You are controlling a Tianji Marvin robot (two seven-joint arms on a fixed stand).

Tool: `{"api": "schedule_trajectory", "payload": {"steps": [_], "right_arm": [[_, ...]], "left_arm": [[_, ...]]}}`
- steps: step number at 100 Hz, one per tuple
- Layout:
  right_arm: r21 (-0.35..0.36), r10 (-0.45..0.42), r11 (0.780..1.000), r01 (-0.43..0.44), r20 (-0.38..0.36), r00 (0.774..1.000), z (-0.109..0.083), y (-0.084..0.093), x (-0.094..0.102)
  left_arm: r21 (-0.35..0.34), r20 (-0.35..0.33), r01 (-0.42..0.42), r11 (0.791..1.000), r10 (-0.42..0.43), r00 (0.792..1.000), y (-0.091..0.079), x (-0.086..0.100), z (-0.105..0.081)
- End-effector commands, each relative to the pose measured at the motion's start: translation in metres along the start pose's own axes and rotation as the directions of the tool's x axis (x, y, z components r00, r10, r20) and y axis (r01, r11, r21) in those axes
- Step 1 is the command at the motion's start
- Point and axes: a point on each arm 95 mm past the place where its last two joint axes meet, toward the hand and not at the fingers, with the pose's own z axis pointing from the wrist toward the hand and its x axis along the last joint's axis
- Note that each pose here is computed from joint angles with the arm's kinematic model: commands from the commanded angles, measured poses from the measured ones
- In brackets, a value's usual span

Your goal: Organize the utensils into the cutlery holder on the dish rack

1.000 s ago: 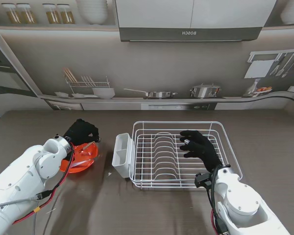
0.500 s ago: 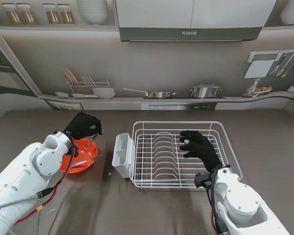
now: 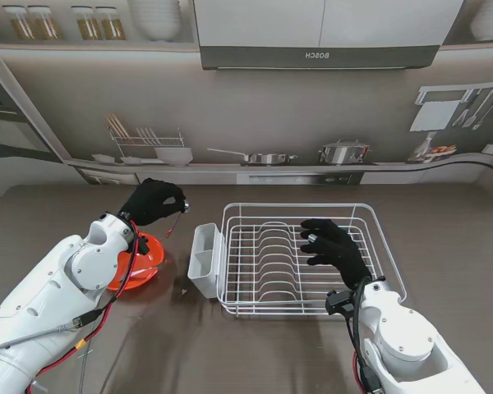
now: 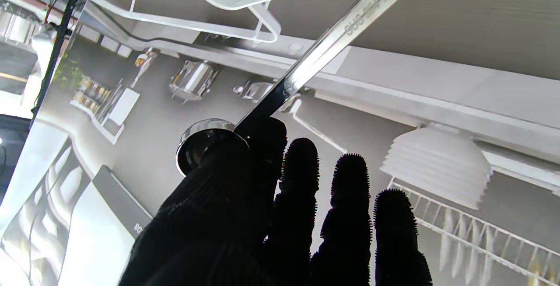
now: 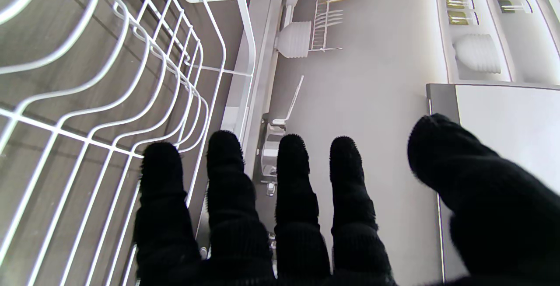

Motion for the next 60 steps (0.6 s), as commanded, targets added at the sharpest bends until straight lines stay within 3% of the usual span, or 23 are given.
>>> {"api": "schedule_trajectory", "payload": {"steps": [1, 31, 60], "right_arm": [[0.017, 0.008, 1.0, -0.008, 0.003, 1.0, -0.001, -0.005, -0.001], [0.023, 0.01, 1.0, -0.01, 0.005, 1.0, -0.001, -0.006, -0.002], [0.019, 0.01, 1.0, -0.01, 0.003, 1.0, -0.001, -0.005, -0.002]], "left_arm": [[0.004, -0.015, 0.034, 0.999, -0.034, 0.999, 0.002, 0.01, 0.005], [0.065, -0.027, 0.181, 0.981, -0.18, 0.983, 0.003, 0.026, 0.013], [0.074, -0.056, 0.286, 0.956, -0.282, 0.958, 0.01, 0.042, 0.022]]}}
